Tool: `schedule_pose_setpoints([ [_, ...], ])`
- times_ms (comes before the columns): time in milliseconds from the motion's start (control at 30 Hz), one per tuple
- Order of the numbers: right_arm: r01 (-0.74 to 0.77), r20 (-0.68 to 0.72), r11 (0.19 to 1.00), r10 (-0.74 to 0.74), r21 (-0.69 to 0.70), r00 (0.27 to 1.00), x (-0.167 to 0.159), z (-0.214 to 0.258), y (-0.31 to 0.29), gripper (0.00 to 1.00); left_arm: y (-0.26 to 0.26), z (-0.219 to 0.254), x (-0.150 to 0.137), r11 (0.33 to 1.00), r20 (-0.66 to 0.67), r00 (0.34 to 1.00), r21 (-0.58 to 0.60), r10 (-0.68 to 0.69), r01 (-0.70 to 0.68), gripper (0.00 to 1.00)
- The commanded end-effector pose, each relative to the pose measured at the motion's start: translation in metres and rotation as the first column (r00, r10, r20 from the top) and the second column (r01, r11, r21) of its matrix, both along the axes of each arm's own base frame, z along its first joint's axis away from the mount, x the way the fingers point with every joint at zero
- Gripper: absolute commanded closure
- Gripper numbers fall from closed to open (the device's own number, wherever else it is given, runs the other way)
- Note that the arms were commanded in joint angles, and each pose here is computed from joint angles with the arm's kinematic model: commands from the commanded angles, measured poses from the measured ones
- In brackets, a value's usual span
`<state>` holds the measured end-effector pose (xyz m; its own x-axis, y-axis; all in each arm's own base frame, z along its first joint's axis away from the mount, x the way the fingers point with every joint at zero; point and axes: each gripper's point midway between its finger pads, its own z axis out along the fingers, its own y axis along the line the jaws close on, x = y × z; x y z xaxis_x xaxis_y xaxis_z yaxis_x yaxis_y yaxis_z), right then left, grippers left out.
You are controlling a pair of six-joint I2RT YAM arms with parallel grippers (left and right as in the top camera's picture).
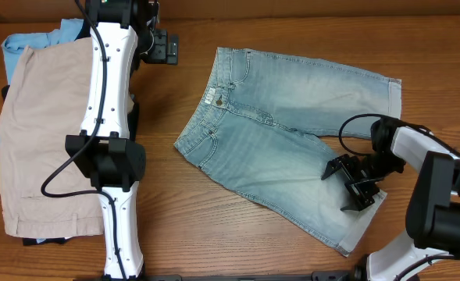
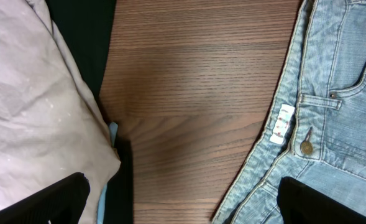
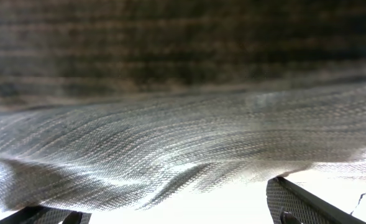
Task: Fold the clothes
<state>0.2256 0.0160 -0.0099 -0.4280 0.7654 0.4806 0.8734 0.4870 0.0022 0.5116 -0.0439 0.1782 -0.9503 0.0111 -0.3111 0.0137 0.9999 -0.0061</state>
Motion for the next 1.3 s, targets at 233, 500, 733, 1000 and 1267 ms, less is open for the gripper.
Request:
schedule_pose_setpoints([
  [233, -0.080, 0.371, 0.719, 0.446, -0.690, 0.814, 0.150, -0.044, -0.137, 0.08, -0.005, 0.004, 0.002, 1.000, 0.019, 1.000, -0.014, 0.003, -0.003, 0.00],
  [500, -0.056, 0.402, 0.660, 0.520, -0.749, 0.754, 0.188, -0.016, -0.155, 0.10, -0.005, 0.005, 0.003, 1.000, 0.024, 1.000, -0.009, -0.011, 0.011, 0.00],
  [733, 0.017, 0.458, 0.629, 0.548, -0.777, 0.700, 0.229, 0.024, -0.166, 0.10, -0.005, 0.005, 0.005, 1.000, 0.033, 0.999, -0.010, -0.011, 0.011, 0.00],
  [1000, -0.046, 0.437, 0.655, 0.553, -0.754, 0.709, 0.235, 0.073, -0.161, 0.00, -0.005, 0.010, 0.003, 1.000, 0.034, 0.999, -0.008, -0.021, 0.022, 0.00],
  [1267, 0.032, 0.522, 0.717, 0.475, -0.696, 0.709, 0.202, 0.186, -0.147, 0.00, -0.034, 0.019, -0.030, 0.994, -0.054, 0.998, -0.110, -0.033, 0.027, 0.06],
])
